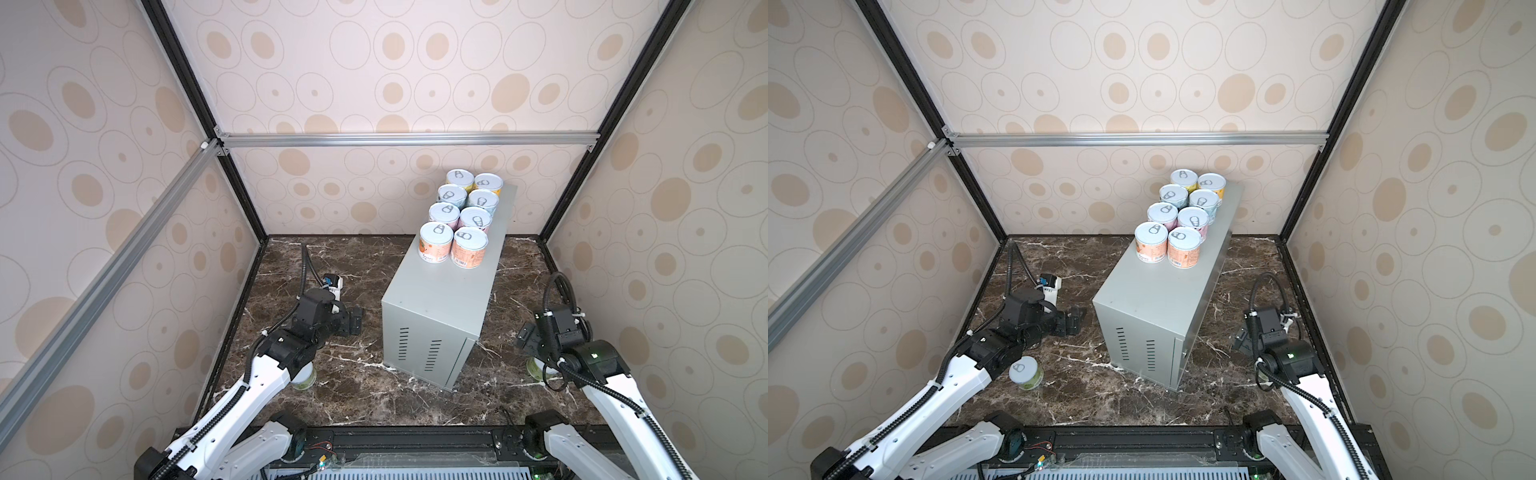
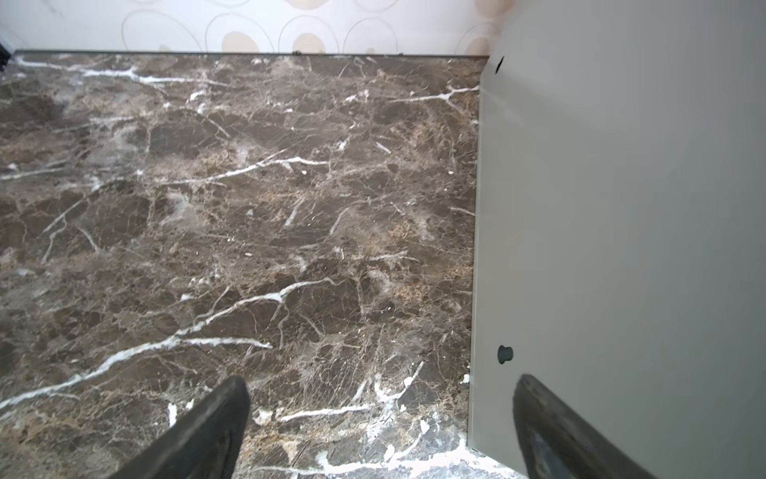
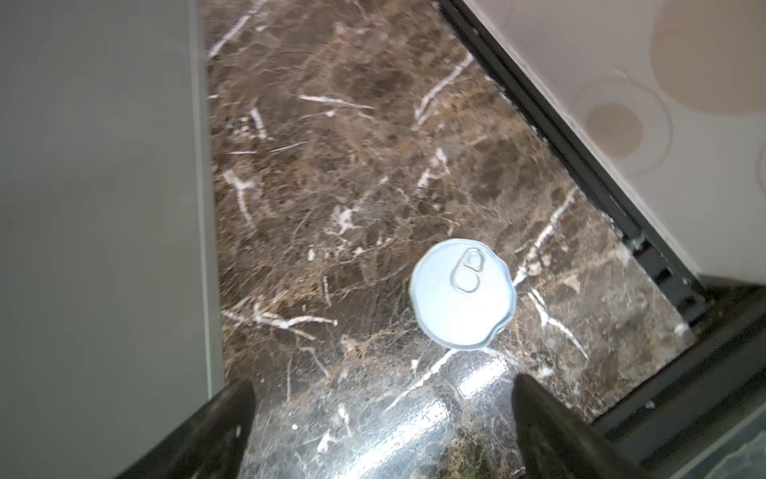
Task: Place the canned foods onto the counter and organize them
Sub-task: 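Draw the right gripper back down over the green-labelled floor can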
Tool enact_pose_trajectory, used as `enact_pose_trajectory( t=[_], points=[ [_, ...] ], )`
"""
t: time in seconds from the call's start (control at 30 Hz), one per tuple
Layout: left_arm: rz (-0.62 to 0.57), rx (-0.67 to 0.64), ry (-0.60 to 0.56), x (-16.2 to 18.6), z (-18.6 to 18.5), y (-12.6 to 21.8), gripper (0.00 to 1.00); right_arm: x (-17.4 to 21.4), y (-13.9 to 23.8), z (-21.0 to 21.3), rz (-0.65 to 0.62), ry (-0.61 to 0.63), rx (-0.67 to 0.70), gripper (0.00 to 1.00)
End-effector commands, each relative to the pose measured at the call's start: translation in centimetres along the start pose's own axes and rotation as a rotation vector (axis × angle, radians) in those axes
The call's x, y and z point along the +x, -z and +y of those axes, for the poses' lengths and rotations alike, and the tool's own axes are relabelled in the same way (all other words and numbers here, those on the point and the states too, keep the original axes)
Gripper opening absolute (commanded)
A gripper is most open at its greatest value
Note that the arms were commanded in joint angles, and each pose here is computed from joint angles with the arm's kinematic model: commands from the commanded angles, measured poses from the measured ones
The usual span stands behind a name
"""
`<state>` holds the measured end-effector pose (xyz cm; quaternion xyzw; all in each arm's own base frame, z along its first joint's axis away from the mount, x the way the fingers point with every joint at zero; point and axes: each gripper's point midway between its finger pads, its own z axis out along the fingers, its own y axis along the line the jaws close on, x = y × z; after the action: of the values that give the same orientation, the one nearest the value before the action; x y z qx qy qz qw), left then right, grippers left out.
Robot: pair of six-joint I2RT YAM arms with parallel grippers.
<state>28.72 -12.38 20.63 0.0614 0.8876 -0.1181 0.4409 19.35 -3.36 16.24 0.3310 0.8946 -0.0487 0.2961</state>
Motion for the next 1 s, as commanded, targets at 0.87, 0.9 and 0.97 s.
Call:
enact_pose_trajectory(
  t=[0.87,0.9,0.97],
  points=[
    [-0.022,0.015,-0.046,0.5,-0.1,0.1,0.99,1.3,-8.7,-3.1,0.142,-0.259,0.147,0.99],
    [-0.016,0.014,-0.047,0.6,-0.1,0.0,0.99,1.3,-9.0,-3.2,0.145,-0.259,0.147,0.99],
    [-0.010,0.011,-0.048,0.7,0.0,-0.2,0.99,1.5,-9.5,-3.2,0.156,-0.264,0.147,0.99]
  ],
)
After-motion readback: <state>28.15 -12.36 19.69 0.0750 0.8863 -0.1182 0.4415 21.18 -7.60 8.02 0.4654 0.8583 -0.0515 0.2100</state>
